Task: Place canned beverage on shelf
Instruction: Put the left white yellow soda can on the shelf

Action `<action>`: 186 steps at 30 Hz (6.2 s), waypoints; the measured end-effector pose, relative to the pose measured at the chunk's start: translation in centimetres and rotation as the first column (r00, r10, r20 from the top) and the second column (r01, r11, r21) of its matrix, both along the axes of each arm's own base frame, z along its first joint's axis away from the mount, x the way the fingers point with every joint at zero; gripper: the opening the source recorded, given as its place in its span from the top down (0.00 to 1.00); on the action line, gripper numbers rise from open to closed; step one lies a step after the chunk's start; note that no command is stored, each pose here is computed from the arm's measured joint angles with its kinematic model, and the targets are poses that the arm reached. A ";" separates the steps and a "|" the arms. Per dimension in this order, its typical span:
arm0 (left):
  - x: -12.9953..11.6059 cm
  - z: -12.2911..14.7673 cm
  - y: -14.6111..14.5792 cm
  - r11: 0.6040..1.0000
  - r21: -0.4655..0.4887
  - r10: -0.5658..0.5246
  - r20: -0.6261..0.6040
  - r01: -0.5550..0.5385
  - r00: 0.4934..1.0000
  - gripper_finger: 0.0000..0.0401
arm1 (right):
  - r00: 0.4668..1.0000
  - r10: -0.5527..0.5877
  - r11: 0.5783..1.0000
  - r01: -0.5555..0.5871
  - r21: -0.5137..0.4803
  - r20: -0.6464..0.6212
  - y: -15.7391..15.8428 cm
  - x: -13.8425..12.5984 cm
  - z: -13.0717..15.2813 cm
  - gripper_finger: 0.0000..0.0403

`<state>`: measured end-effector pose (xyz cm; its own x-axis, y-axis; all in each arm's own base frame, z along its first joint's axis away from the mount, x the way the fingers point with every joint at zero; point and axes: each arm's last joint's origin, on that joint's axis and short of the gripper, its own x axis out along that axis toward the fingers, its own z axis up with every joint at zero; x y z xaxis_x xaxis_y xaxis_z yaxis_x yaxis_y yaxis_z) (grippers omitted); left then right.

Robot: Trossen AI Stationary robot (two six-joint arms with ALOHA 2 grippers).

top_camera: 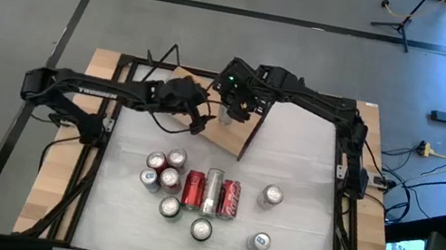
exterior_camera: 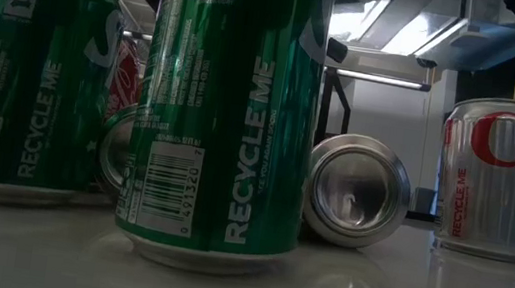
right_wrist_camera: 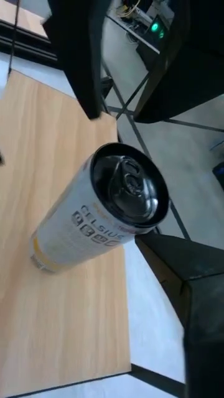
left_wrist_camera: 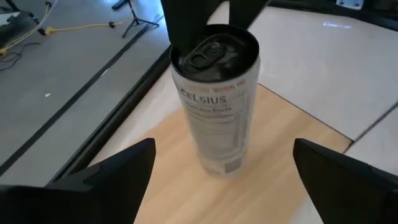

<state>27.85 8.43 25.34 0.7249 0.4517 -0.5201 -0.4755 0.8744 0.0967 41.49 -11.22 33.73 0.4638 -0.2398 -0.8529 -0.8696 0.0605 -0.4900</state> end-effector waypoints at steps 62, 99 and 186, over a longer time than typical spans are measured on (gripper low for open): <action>3.3 -2.8 1.8 0.996 0.053 -0.075 0.072 0.072 0.995 0.26 | 0.999 -0.015 0.998 0.017 0.068 -0.028 -0.3 0.5 -1.4 0.25; 3.5 -2.6 1.5 0.986 0.079 -0.152 0.072 0.147 0.986 0.28 | 0.907 -0.418 0.854 0.409 0.321 -0.043 0.0 0.1 -1.5 0.25; -4.7 4.8 -0.6 0.981 0.175 -0.091 0.002 0.089 0.996 0.28 | -0.127 -0.925 -0.349 0.654 0.671 -0.358 -0.3 0.4 -1.4 0.37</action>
